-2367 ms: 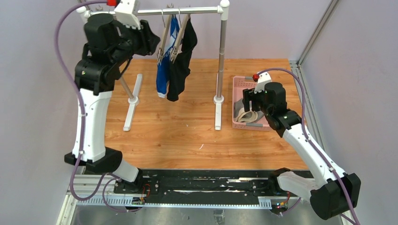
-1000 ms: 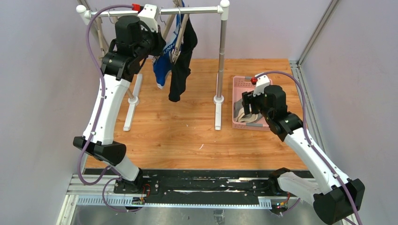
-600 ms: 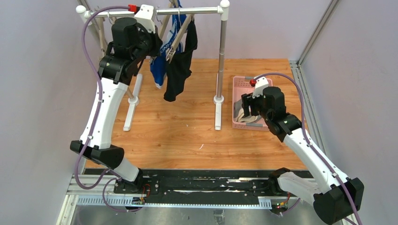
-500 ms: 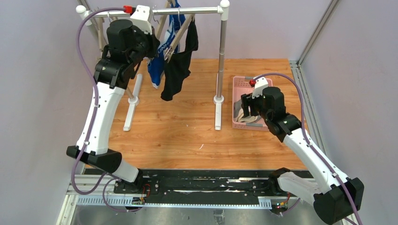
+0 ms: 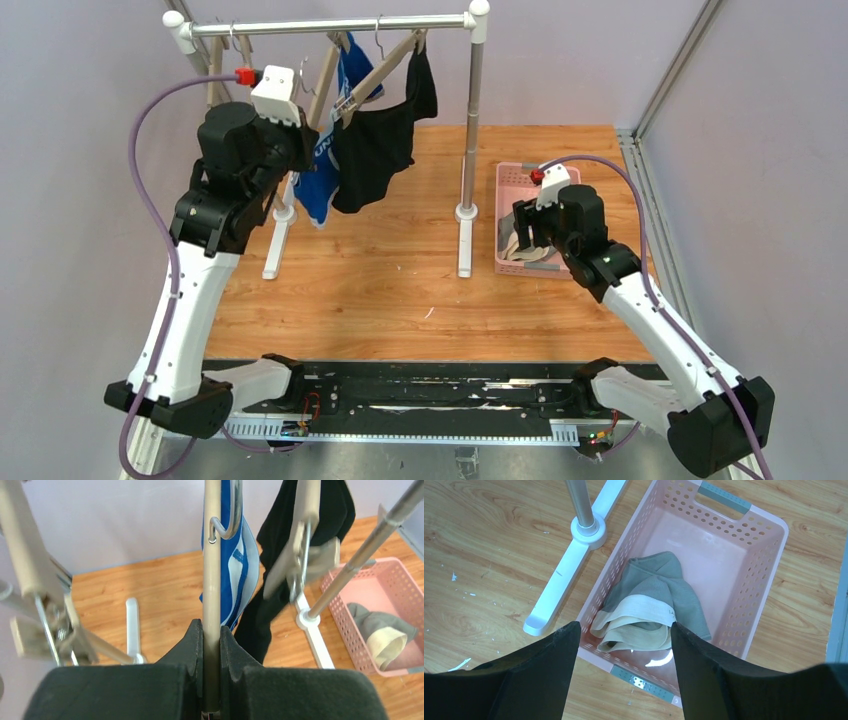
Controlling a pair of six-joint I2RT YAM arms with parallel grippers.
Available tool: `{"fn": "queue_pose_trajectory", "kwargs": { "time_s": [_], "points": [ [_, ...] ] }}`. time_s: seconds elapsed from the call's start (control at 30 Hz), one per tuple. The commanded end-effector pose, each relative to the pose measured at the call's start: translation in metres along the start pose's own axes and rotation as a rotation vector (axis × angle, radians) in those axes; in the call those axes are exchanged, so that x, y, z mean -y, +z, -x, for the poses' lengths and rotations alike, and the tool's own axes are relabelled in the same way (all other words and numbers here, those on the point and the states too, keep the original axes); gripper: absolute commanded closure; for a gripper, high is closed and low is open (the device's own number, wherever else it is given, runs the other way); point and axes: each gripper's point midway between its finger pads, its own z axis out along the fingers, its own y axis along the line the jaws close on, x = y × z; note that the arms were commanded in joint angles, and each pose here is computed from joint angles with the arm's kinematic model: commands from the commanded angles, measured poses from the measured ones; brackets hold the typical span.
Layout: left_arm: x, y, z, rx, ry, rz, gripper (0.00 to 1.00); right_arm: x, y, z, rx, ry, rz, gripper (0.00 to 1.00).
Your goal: Remove the underwear clipped to the hanger
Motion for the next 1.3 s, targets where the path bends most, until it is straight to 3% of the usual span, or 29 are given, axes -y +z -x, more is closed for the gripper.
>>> {"fn": "queue_pose_trajectory", "kwargs": {
  "time_s": [0.0, 0.17, 0.3, 0.63, 0.83, 1.03, 1.27],
  "points": [
    [-0.004, -0.028, 0.009, 0.078, 0.012, 0.013, 1.00, -0.005, 0.004, 0.004, 0.015, -0.011, 0.012, 0.32],
    [-0.004, -0.044, 0.000, 0.069, 0.032, 0.001, 1.00, -0.010, 0.008, 0.007, 0.019, 0.002, 0.037, 0.32],
    [-0.004, -0.048, -0.019, -0.008, 0.044, -0.008, 1.00, -0.013, 0.008, 0.008, 0.023, 0.008, 0.052, 0.32],
    [0.002, -0.079, -0.138, -0.365, 0.018, -0.041, 1.00, -0.020, 0.004, 0.020, 0.040, 0.003, 0.096, 0.27],
    [0.046, -0.106, -0.187, -0.488, -0.053, -0.295, 1.00, -0.037, 0.008, 0.028, 0.044, 0.013, 0.195, 0.27],
    [0.100, -0.137, -0.192, -0.513, -0.131, -0.631, 1.00, -0.068, 0.002, 0.041, 0.086, 0.028, 0.373, 0.24],
    [0.123, -0.158, -0.197, -0.505, -0.095, -0.828, 1.00, -0.107, -0.025, 0.072, 0.175, 0.011, 0.644, 0.23]
  ]
}}
